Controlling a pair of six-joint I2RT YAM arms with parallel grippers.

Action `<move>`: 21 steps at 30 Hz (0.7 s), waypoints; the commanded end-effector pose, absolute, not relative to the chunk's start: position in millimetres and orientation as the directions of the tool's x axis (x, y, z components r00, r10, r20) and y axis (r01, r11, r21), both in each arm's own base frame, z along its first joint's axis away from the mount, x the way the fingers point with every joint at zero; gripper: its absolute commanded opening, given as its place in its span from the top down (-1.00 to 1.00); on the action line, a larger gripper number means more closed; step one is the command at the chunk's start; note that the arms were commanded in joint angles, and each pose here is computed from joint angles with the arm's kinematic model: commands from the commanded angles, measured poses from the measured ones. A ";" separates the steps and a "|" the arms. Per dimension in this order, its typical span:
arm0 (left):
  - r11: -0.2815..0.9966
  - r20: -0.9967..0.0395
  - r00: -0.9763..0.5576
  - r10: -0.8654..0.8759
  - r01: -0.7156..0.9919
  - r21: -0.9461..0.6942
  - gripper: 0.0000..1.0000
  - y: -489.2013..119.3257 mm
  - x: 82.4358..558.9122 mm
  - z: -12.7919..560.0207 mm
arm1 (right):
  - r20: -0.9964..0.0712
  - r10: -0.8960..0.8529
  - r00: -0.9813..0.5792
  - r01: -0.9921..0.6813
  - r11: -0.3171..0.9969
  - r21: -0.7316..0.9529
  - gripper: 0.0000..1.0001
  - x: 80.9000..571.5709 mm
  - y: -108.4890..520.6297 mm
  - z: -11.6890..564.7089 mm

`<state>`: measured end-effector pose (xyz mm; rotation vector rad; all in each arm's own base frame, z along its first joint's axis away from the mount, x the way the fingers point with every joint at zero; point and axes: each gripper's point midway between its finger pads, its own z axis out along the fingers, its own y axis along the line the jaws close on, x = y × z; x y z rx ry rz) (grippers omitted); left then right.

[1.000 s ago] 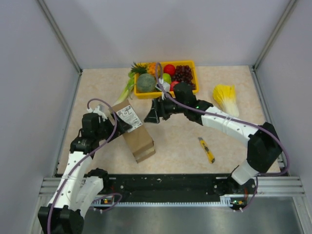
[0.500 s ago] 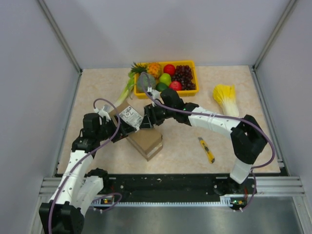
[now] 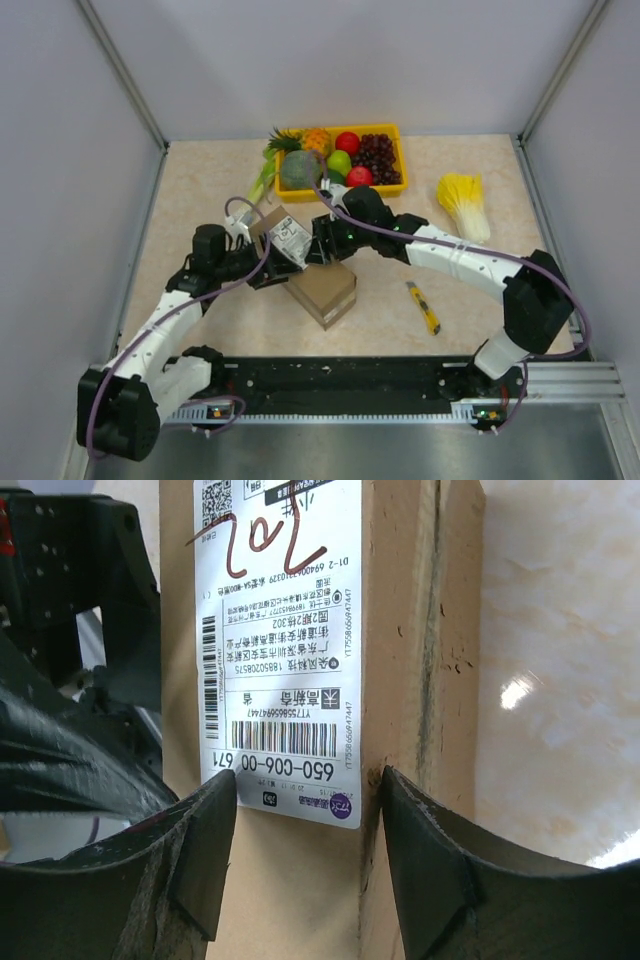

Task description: Unpack the express box

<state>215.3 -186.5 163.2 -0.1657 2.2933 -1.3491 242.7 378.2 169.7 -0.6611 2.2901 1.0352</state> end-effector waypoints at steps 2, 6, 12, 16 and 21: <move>0.421 -0.474 -0.857 -0.203 0.361 -0.832 -0.50 -236.0 222.0 201.8 | -0.686 -0.180 -0.705 -0.633 0.594 0.496 -0.15 233.5 371.5 191.9; 0.463 -0.486 -0.853 -0.189 0.359 -0.810 -0.49 -248.5 235.0 194.8 | -0.686 -0.182 -0.704 -0.611 0.648 0.455 -0.16 241.2 357.1 187.6; 0.545 -0.550 -0.807 -0.214 0.368 -0.753 -0.54 -240.2 252.6 197.7 | -0.709 -0.139 -0.691 -0.553 0.733 0.396 -0.25 264.5 329.0 196.5; 0.601 -0.616 -0.751 -0.237 0.385 -0.700 -0.60 -228.4 257.7 211.4 | -0.734 -0.106 -0.671 -0.512 0.782 0.355 -0.40 278.0 312.6 207.7; 0.696 -0.693 -0.656 -0.299 0.347 -0.629 -0.64 -202.9 266.0 223.0 | -0.758 -0.063 -0.649 -0.473 0.814 0.337 -0.47 292.8 300.6 221.9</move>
